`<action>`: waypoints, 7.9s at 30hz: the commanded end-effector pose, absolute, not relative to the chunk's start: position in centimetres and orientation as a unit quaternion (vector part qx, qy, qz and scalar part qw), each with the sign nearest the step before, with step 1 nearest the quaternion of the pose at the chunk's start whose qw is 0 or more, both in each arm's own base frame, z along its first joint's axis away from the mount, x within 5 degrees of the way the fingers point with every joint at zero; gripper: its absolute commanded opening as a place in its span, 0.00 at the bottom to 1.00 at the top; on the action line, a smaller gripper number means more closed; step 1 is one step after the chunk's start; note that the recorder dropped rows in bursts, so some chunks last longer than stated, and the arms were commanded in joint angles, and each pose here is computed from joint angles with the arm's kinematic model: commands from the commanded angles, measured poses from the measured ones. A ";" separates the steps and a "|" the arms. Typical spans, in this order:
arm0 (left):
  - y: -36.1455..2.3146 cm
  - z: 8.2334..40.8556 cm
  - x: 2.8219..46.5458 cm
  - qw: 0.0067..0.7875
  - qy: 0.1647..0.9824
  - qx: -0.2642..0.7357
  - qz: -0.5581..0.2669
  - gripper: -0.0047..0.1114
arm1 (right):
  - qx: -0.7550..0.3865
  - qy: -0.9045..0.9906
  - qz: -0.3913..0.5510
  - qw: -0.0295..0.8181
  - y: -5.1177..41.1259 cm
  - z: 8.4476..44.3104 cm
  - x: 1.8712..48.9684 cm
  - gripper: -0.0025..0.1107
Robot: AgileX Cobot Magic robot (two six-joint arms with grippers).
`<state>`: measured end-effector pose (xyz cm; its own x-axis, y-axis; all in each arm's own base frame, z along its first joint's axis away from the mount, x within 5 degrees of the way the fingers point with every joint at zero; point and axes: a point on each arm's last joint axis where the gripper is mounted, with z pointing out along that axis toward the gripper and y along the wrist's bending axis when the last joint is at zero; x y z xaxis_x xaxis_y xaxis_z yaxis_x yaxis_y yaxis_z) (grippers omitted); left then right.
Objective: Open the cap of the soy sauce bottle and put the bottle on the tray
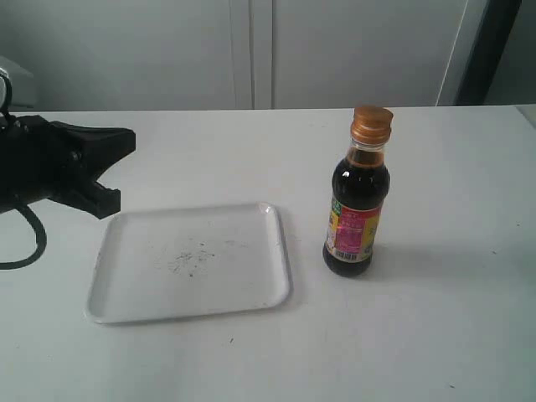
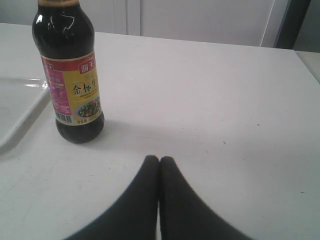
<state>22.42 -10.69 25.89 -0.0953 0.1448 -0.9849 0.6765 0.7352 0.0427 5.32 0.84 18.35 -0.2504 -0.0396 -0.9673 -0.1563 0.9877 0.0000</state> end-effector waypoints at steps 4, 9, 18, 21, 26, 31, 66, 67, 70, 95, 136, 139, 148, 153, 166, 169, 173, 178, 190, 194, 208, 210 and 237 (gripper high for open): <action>-12.0 25.3 23.0 0.626 0.660 0.318 -0.269 0.04 | -0.056 0.787 0.047 0.612 0.8 18.3 5.3 0.02; -12.9 25.1 23.6 0.628 0.630 0.356 -0.287 0.17 | -0.056 0.787 0.047 0.612 0.8 18.3 5.3 0.02; -17.1 24.3 24.1 0.611 0.595 0.408 -0.325 0.94 | -0.056 0.787 0.047 0.612 0.8 18.3 5.3 0.02; -18.3 23.9 24.2 0.605 0.590 0.417 -0.335 0.94 | -0.056 0.787 0.047 0.612 0.8 18.3 5.3 0.02; -20.2 23.6 24.5 0.594 0.581 0.417 -0.367 0.94 | -0.056 0.787 0.047 0.612 0.8 18.3 5.3 0.02; -22.1 23.5 25.0 0.593 0.557 0.423 -0.400 0.94 | -0.056 0.787 0.047 0.612 0.8 18.3 5.3 0.02; -32.7 17.4 30.9 0.555 0.552 0.419 -0.460 0.94 | -0.056 0.787 0.047 0.612 0.8 18.3 5.3 0.02; -32.7 17.2 31.0 0.554 0.553 0.419 -0.460 0.94 | -0.056 0.787 0.047 0.612 0.8 18.3 5.3 0.02; -33.0 16.9 31.2 0.553 0.554 0.417 -0.462 0.94 | -0.056 0.787 0.047 0.612 0.8 18.3 5.3 0.02; -34.4 14.5 31.6 0.540 0.557 0.426 -0.465 0.75 | -0.056 0.787 0.047 0.612 0.8 18.3 5.3 0.02; -34.6 14.4 31.2 0.538 0.545 0.450 -0.459 0.04 | -0.038 0.668 0.067 0.740 0.8 21.5 5.5 0.02; -34.6 14.4 31.1 0.538 0.545 0.451 -0.459 0.04 | -0.016 0.642 0.093 0.761 0.8 22.1 5.4 0.02; -34.6 14.3 31.2 0.538 0.545 0.451 -0.458 0.04 | 0.030 0.547 0.168 0.819 0.7 25.2 4.6 0.02; -34.6 14.3 31.1 0.537 0.545 0.453 -0.458 0.04 | 0.024 0.542 0.161 0.824 0.8 28.5 5.1 0.02; -34.6 14.3 31.1 0.535 0.543 0.456 -0.458 0.04 | -0.016 0.620 0.108 0.777 1.9 34.7 11.4 0.02; -34.6 14.3 31.1 0.535 0.543 0.456 -0.458 0.04 | -0.025 0.666 0.094 0.740 2.2 34.7 13.6 0.02; -34.6 14.3 31.1 0.535 0.543 0.457 -0.458 0.04 | -0.039 0.727 0.069 0.682 2.5 33.8 16.0 0.02; -34.6 14.3 31.0 0.534 0.541 0.461 -0.458 0.04 | -0.063 0.815 0.027 0.576 2.6 32.5 18.7 0.02; -34.7 14.2 30.9 0.532 0.541 0.465 -0.457 0.04 | -0.211 0.896 0.096 0.378 5.8 32.6 24.6 0.02; -34.7 14.2 30.9 0.529 0.539 0.470 -0.457 0.04 | -0.228 0.901 0.158 0.332 5.9 32.6 26.2 0.02; -34.7 14.2 30.9 0.529 0.539 0.469 -0.458 0.04 | -0.192 0.849 0.406 0.280 5.6 29.6 29.4 0.02; -34.7 14.2 30.9 0.529 0.539 0.469 -0.458 0.04 | -0.179 0.840 0.424 0.287 5.7 29.7 29.4 0.02; -34.6 13.9 31.0 0.526 0.549 0.473 -0.446 0.04 | -0.125 0.831 0.397 0.370 5.3 31.1 31.3 0.02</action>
<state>31.63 -34.50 14.32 -0.0446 0.0037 -0.9990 0.9775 0.2064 -0.0429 30.41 5.65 30.14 -0.7427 0.0331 -0.6688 -0.5130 0.6139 0.6000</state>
